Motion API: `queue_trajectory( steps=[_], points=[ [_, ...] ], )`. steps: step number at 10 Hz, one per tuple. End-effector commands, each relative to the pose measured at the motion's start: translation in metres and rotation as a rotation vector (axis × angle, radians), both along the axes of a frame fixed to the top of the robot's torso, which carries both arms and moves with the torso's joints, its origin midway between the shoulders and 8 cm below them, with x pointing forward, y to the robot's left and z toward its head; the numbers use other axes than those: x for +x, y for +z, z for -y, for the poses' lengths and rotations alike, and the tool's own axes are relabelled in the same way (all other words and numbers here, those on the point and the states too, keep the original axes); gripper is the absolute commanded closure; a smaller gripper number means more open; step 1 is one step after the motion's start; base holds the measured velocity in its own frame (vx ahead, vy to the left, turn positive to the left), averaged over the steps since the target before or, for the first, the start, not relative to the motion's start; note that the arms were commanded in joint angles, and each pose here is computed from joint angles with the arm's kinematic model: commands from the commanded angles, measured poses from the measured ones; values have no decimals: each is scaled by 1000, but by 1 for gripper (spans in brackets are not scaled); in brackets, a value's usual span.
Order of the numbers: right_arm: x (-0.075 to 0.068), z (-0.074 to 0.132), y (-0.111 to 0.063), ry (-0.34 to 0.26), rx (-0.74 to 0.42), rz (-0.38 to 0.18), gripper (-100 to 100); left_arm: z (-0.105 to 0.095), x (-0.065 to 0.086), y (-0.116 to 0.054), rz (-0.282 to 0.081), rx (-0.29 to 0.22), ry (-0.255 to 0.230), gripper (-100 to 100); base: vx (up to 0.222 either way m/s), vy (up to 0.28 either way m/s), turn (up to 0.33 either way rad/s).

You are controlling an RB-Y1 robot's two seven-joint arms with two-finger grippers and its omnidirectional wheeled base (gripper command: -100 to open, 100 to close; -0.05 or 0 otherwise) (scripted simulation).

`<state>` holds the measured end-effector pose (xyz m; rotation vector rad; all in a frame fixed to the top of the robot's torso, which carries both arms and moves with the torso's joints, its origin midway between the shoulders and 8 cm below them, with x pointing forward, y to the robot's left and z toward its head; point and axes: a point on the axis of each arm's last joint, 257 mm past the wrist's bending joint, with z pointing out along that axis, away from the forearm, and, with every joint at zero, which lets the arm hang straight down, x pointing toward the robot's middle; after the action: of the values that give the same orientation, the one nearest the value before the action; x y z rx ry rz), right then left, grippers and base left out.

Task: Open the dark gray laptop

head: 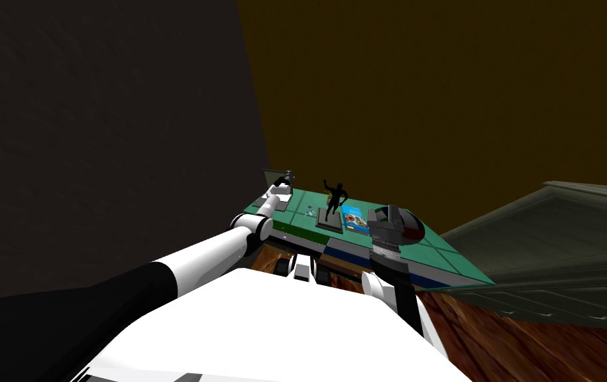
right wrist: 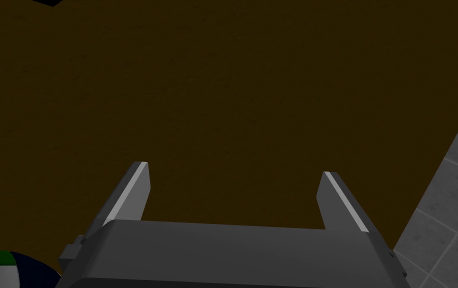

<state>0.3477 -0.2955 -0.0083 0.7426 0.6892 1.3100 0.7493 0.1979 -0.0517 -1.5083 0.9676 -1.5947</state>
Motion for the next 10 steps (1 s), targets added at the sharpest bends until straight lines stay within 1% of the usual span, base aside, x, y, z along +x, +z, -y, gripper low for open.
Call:
queue_trajectory(
  steps=[1,2,3,4,5,6,7,8,9,10],
  points=[
    [0,0,0,0,0,0,0,-1,-5,-2,39,1,5,100,-6,18,-23],
    [0,0,0,0,0,0,0,-1,-10,-10,57,2,8,100,-12,22,-38],
    [0,0,0,0,0,0,0,-1,-10,-4,79,1,10,100,-15,17,-22],
    [0,0,0,0,0,0,0,-1,-16,-13,91,3,12,100,-10,20,-33],
    [0,0,0,0,0,0,0,-2,-17,-6,118,2,15,100,-15,17,-20],
    [0,0,0,0,0,0,0,-2,-22,-16,127,3,17,100,-18,20,-37],
    [0,0,0,0,0,0,0,-2,-23,-9,154,2,20,100,-18,16,-18],
    [0,0,0,0,0,0,0,-2,-29,-18,164,2,22,100,-9,18,-35],
    [0,0,0,0,0,0,0,-3,-31,-10,196,1,26,100,-10,16,-19],
    [0,0,0,0,0,0,0,-3,-37,-19,203,2,28,100,-8,19,-36]
  ],
)
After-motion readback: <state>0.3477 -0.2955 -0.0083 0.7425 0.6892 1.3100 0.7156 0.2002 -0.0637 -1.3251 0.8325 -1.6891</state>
